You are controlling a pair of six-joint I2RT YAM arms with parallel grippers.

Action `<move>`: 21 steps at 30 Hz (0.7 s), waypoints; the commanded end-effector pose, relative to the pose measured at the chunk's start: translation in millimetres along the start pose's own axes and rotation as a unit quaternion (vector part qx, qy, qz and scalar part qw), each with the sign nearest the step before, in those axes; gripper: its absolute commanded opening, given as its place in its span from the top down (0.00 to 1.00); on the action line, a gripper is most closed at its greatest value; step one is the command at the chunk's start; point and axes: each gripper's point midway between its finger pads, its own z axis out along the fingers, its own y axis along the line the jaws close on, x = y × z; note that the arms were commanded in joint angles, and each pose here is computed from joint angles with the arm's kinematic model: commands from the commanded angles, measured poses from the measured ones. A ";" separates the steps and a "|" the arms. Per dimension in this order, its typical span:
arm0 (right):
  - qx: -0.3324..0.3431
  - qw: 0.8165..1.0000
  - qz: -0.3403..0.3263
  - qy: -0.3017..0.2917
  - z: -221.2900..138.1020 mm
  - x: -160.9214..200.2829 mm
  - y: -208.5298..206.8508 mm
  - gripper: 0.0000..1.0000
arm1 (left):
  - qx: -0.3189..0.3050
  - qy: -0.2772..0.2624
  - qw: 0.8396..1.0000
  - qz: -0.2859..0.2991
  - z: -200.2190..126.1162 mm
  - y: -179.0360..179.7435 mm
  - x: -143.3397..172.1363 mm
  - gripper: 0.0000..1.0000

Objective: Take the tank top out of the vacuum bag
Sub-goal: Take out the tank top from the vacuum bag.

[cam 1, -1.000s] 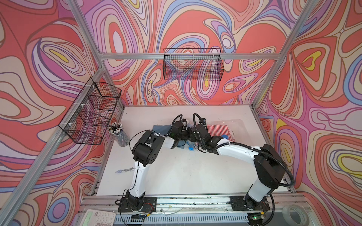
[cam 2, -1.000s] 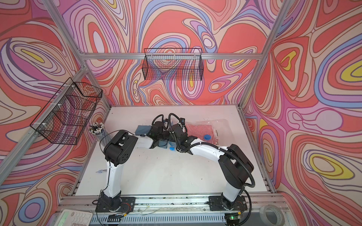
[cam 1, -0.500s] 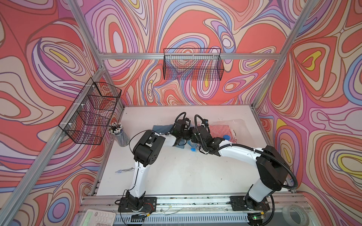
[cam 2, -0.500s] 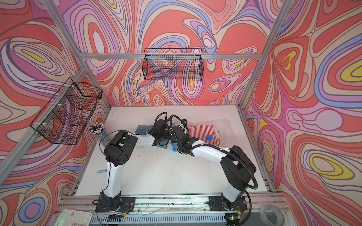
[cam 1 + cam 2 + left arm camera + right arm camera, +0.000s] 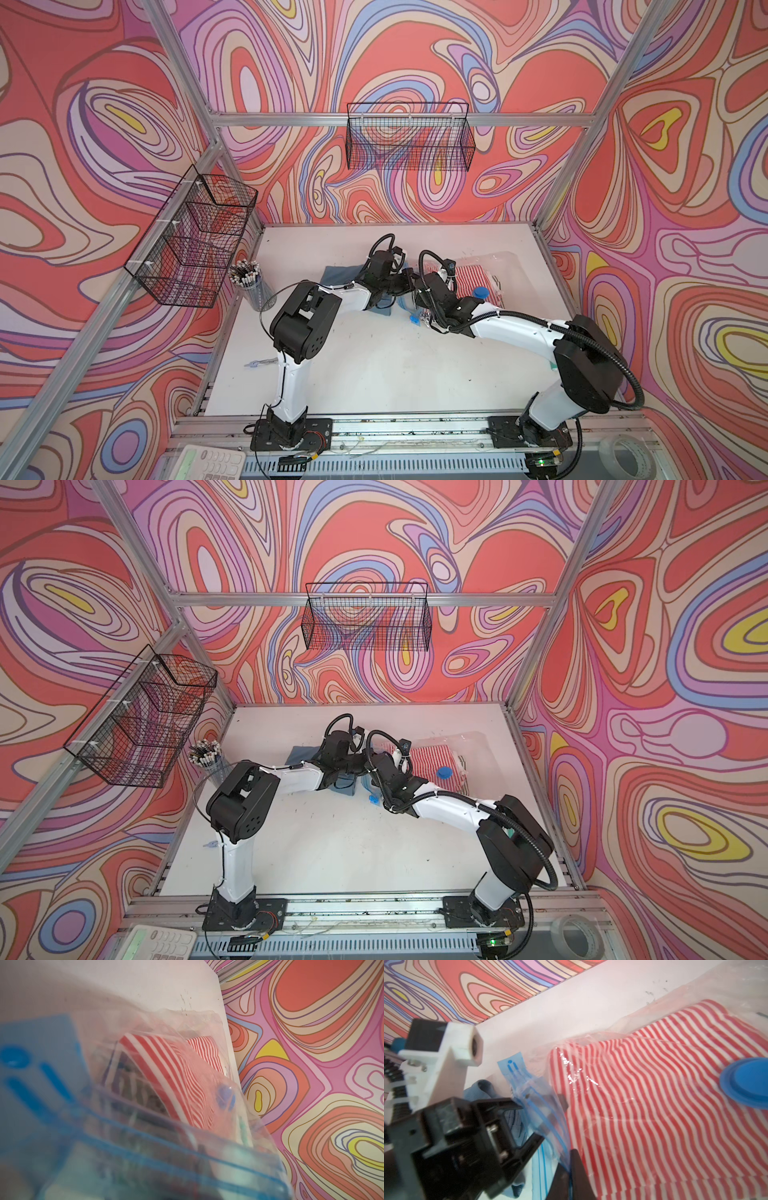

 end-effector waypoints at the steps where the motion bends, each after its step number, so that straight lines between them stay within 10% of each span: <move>1: 0.026 0.999 0.019 -0.018 -4.0 -9.9 -15.8 1.00 | -0.005 -0.019 1.000 0.012 -19.3 -1.5 -12.4 1.00; 21: 0.018 1.000 -0.003 -0.022 3.5 -12.1 -19.0 1.00 | -0.059 -0.051 0.997 0.025 -72.9 17.4 -16.2 1.00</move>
